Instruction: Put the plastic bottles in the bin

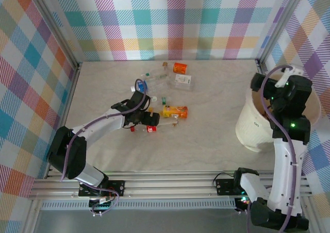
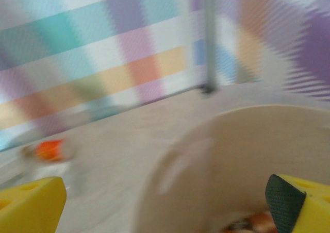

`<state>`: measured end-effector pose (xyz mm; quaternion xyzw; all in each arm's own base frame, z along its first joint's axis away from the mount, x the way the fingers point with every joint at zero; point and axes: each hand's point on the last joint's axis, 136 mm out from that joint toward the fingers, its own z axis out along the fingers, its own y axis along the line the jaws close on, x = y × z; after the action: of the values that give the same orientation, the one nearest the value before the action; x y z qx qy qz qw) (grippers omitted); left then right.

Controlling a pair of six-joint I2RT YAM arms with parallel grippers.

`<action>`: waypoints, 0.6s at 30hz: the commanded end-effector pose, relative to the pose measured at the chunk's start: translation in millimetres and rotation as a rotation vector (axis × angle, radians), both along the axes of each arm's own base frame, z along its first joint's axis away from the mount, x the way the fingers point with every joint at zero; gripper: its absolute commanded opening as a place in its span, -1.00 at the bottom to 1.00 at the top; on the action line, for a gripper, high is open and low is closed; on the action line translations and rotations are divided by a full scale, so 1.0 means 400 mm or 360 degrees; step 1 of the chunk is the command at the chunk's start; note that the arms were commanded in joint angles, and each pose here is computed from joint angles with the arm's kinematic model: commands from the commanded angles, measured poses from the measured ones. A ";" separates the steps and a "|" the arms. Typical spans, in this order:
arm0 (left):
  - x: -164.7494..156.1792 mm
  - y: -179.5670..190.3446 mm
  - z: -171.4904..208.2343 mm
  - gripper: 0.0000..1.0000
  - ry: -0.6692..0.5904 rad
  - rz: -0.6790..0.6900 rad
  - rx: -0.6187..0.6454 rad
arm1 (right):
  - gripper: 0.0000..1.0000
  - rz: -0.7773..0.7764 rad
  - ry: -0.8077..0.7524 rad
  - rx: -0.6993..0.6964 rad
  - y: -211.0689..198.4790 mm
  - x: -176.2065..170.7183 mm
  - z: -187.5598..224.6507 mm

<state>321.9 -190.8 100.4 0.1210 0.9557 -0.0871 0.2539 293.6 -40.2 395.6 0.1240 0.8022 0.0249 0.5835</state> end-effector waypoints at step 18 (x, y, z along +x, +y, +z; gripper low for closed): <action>-0.078 -0.110 -0.120 0.95 0.0129 -0.0352 -0.0056 | 0.99 0.1214 0.0152 0.0339 0.533 0.089 -0.066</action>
<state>308.3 -223.1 65.1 0.1885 0.9467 -0.1233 0.2302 324.0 165.8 362.8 -0.1251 0.8207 0.3067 0.4656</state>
